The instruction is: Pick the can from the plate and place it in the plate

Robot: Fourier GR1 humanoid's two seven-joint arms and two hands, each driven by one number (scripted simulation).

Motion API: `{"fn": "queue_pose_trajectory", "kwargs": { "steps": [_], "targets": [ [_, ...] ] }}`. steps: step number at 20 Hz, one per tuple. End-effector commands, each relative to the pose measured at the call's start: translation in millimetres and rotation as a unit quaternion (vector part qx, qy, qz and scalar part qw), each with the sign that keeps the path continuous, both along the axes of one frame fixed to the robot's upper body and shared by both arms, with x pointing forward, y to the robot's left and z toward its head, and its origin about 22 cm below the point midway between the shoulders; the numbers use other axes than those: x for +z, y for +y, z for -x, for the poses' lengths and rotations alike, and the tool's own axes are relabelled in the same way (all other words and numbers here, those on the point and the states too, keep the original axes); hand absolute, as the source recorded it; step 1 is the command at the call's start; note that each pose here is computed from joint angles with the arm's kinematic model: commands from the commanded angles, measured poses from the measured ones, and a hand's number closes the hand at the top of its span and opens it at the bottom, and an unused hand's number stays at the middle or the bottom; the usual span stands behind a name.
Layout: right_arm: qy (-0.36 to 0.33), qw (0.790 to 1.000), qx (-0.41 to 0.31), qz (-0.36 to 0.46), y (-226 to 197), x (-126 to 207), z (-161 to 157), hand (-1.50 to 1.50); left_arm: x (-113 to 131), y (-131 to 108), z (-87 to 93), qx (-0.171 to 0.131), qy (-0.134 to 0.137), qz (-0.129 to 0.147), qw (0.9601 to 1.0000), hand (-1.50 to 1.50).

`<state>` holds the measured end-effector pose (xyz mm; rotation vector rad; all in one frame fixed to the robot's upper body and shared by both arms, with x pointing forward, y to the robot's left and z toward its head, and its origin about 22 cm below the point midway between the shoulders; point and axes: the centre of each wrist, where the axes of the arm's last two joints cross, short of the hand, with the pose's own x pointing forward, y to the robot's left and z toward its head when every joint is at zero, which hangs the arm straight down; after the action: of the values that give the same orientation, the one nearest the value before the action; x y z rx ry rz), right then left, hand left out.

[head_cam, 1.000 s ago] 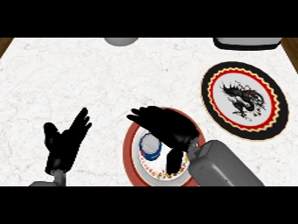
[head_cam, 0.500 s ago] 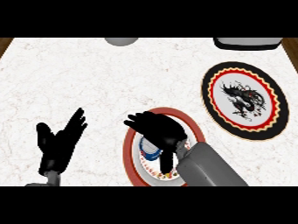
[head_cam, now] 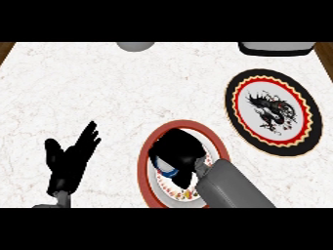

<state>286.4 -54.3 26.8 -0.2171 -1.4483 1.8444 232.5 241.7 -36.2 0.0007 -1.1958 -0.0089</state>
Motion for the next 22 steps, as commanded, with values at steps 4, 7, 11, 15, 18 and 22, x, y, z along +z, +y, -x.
{"fn": "queue_pose_trajectory", "kwargs": {
  "steps": [4,7,11,15,18,22],
  "targets": [
    [-0.027,0.990,-0.136,-0.007,4,-12,12,1.50,7,-3,-4.9,-0.003,0.007,-0.005,1.0000,0.00],
    [-0.028,0.952,-0.306,-0.003,-17,-31,25,1.50,-4,8,2.4,0.018,0.008,0.000,0.9998,0.00],
    [-0.086,0.906,-0.398,-0.116,-2,-9,57,1.50,-9,2,6.2,0.013,0.011,0.001,0.9999,0.00],
    [-0.189,0.861,-0.420,-0.216,14,9,84,1.50,-6,1,7.6,0.005,0.016,-0.002,0.9999,0.00],
    [-0.212,0.821,-0.469,-0.247,22,27,95,1.50,2,9,1.4,0.008,0.009,-0.008,0.9999,0.00],
    [-0.235,0.764,-0.520,-0.301,18,35,100,1.50,-7,-6,0.2,0.014,0.004,-0.009,0.9999,0.00]
  ]
}}
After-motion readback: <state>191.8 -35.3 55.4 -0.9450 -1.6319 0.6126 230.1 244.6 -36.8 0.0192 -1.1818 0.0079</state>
